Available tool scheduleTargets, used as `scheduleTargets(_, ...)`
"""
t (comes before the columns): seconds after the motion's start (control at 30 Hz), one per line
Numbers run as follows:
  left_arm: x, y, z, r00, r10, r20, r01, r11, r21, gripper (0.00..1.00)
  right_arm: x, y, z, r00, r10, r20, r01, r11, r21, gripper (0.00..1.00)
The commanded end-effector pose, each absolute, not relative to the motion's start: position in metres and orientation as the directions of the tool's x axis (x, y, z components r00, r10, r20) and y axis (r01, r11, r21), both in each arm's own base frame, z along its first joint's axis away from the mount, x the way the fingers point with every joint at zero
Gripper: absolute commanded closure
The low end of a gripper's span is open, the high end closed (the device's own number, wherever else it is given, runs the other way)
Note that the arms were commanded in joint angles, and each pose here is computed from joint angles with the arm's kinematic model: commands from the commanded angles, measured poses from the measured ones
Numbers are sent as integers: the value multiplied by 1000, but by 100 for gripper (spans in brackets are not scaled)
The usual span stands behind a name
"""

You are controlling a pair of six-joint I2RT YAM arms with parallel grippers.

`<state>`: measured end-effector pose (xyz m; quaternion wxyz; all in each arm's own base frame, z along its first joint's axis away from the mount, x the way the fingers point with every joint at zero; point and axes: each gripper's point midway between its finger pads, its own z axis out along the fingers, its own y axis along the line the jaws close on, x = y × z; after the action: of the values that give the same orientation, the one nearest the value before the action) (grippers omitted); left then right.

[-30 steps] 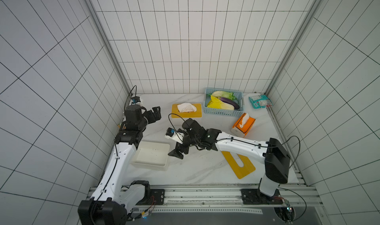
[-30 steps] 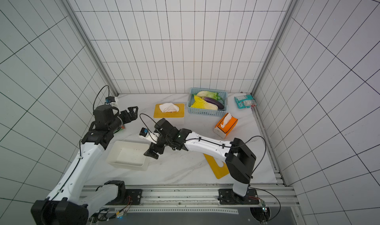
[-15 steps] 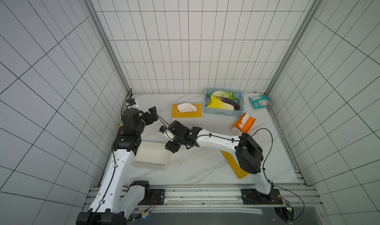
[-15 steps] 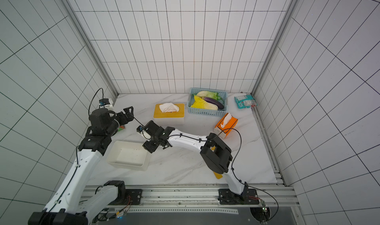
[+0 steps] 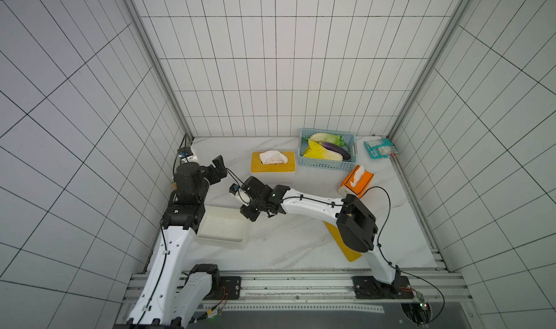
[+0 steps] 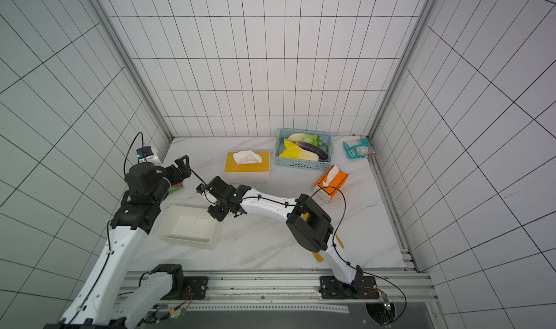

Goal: Put the tissue paper into the tissue box
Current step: Pick up the tissue box from the center of the board, then place the tissue box at the center of the board.

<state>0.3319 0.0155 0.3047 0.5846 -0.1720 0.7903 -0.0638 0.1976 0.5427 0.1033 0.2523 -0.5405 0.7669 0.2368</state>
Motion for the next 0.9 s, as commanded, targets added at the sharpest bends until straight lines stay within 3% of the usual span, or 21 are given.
scheduleTargets(0.0,330,22,310,-220,-350,-910,-218,927,-304,2,195,542,102,-266,-718,-643,-954,294,67,82)
scheduleTargets(0.23,328,25,310,-212,-350,-913,-234,925,-300,2,200,524,126,-254,-687,-681,-956,287,66,100)
scheduleTargets(0.43,327,20,314,-209,-342,-916,-203,932,-302,2,222,485,145,-277,-662,-696,-950,299,94,100)
scheduleTargets(0.7,329,8,317,-201,-336,-920,-129,940,-316,2,233,398,165,-113,-721,-684,-993,66,95,100)
scheduleTargets(0.87,330,-1,319,-210,-338,-917,-78,941,-329,2,241,348,150,72,-788,-612,-997,-79,-15,100)
